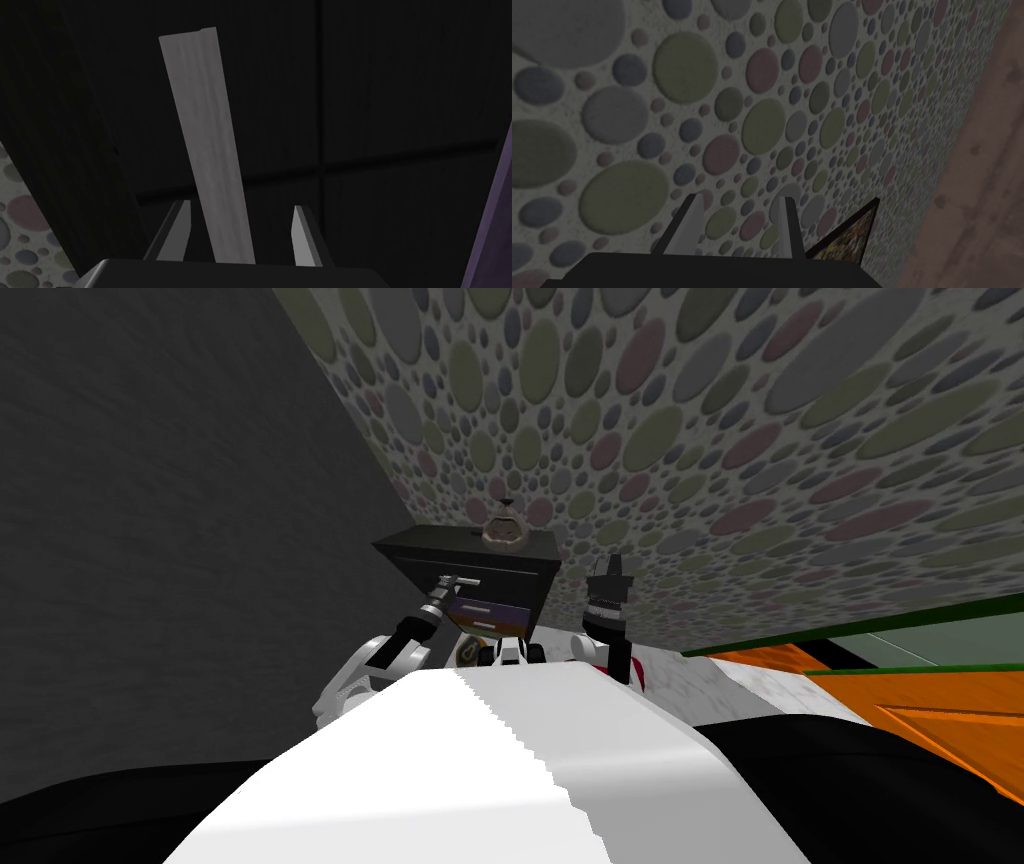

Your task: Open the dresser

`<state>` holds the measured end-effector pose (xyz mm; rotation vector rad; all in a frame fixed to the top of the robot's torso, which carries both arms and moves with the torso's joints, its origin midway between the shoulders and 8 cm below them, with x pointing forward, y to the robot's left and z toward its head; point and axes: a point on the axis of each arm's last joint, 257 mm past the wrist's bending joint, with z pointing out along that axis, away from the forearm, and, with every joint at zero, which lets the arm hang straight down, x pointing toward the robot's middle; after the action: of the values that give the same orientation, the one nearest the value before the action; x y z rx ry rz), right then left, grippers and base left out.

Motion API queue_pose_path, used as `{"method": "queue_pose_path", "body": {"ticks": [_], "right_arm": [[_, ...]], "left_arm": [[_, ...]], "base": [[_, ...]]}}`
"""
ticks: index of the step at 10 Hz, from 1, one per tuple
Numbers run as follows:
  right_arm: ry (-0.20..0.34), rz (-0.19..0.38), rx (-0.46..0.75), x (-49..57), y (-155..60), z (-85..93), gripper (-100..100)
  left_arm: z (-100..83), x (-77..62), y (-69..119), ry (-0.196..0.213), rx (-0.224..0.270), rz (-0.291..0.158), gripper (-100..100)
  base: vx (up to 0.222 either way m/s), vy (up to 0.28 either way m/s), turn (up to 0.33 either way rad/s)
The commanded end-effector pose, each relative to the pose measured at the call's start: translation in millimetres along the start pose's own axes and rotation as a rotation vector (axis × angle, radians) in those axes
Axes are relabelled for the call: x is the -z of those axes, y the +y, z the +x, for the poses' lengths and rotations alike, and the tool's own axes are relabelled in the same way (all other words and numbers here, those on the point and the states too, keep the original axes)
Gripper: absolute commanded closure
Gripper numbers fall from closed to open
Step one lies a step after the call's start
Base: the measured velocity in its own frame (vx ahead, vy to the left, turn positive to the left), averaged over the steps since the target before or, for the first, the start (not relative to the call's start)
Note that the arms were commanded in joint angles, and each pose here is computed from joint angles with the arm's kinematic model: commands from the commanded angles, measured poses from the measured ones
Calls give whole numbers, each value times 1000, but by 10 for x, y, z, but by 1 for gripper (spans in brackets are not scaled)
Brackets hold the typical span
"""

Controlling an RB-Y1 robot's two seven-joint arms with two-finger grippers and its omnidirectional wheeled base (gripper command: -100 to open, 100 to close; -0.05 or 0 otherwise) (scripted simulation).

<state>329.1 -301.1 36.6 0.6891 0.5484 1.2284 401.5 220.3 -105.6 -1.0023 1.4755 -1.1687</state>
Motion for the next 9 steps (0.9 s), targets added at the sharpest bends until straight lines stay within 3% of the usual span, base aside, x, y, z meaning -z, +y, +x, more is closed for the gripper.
{"method": "queue_pose_path", "body": {"ticks": [1, 7, 8, 9], "right_arm": [[0, 0, 0, -1, 0, 0, 0], [0, 0, 0, -1, 0, 1, 0], [0, 0, 0, -1, 0, 1, 0], [0, 0, 0, -1, 0, 1, 0]], "left_arm": [[58, 68, -43, 12, -2, 7, 100], [181, 192, -54, 39, 0, 3, 100], [94, 131, -172, 34, 1, 10, -100], [55, 107, -219, 33, 1, 9, -100]], "base": [[-173, 50, 63], [-161, 58, 37], [-120, 26, -34], [-36, -28, -40]]}}
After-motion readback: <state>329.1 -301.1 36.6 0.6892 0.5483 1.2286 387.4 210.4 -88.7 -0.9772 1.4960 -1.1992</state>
